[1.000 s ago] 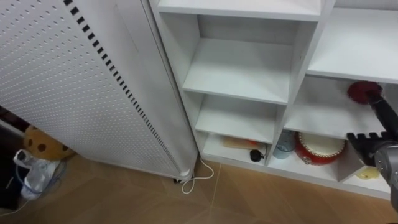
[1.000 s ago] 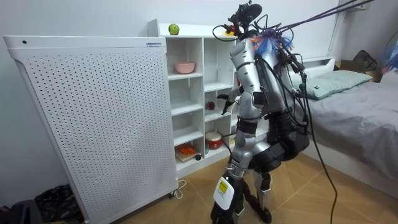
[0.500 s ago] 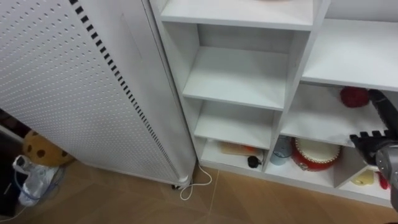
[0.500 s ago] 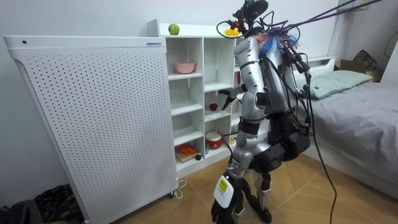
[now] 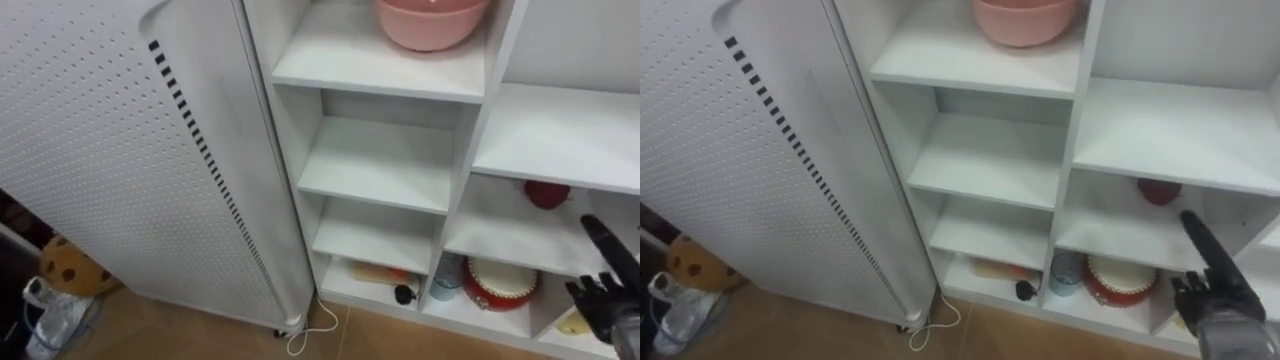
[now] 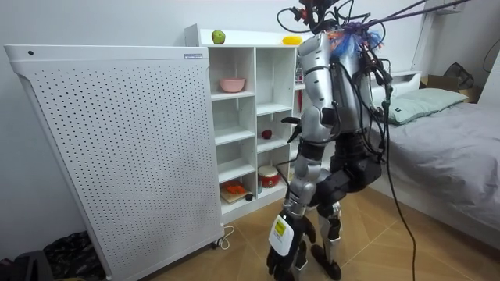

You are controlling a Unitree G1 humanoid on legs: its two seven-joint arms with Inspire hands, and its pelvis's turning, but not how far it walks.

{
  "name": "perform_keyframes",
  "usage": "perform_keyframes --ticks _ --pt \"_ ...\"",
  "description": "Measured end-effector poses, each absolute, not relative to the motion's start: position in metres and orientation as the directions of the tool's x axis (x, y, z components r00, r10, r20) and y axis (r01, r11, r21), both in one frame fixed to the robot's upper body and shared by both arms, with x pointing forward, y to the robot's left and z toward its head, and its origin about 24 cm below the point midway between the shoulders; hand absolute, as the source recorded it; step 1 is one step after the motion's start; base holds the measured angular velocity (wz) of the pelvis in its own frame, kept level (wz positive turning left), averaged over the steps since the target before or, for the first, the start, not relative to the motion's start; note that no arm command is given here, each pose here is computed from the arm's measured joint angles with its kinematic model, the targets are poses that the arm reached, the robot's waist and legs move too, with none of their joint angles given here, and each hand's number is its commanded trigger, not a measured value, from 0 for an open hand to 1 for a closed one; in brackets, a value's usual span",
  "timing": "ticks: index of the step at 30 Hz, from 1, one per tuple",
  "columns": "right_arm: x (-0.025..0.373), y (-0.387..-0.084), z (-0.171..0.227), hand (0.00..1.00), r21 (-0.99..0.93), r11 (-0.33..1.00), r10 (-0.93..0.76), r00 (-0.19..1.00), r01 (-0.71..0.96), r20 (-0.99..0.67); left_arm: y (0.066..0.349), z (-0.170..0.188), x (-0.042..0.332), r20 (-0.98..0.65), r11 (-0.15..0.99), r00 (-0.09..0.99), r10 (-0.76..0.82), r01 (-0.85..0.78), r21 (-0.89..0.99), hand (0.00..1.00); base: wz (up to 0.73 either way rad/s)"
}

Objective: Arrange fruit in the closet

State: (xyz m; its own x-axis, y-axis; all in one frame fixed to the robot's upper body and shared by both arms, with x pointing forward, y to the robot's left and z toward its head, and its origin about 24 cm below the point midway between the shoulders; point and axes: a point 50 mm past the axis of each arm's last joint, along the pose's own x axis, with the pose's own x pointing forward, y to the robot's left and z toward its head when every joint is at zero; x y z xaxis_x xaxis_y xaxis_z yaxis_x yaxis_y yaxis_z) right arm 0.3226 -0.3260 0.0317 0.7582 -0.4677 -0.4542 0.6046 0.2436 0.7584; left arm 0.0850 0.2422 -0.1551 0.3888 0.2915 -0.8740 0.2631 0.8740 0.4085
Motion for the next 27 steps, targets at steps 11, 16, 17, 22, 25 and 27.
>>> perform_keyframes --ticks 11,16,17,22,25,27 --pt "0.242 -0.324 -0.057 0.0 0.611 0.352 -0.372 0.705 0.709 -0.604 0.255 -0.151 0.092 -0.859 0.888 0.385 0.338 0.173 0.427 0.0 0.12" --pt "0.142 -0.29 -0.129 0.0 0.432 0.35 -0.262 0.529 0.831 -0.807 0.261 -0.15 0.081 -0.852 0.893 0.372 0.369 0.114 0.436 0.0 0.2" --pt "0.131 -0.288 -0.133 0.0 0.407 0.361 -0.251 0.508 0.839 -0.824 0.261 -0.15 0.081 -0.851 0.894 0.371 0.372 0.103 0.436 0.0 -0.03" --pt "0.07 -0.28 -0.151 0.0 0.212 0.546 -0.205 0.375 0.811 -0.904 0.266 -0.145 0.089 -0.826 0.901 0.413 0.383 0.03 0.433 0.0 -0.26" --pt "0.05 -0.273 -0.157 0.0 0.11 0.681 -0.177 0.309 0.724 -0.934 0.262 -0.147 0.084 -0.819 0.9 0.408 0.402 -0.014 0.435 0.0 -0.23" --pt "0.039 -0.262 -0.162 0.0 0.067 0.737 -0.154 0.264 0.672 -0.952 0.256 -0.15 0.075 -0.824 0.899 0.388 0.413 -0.028 0.437 0.0 -0.13"
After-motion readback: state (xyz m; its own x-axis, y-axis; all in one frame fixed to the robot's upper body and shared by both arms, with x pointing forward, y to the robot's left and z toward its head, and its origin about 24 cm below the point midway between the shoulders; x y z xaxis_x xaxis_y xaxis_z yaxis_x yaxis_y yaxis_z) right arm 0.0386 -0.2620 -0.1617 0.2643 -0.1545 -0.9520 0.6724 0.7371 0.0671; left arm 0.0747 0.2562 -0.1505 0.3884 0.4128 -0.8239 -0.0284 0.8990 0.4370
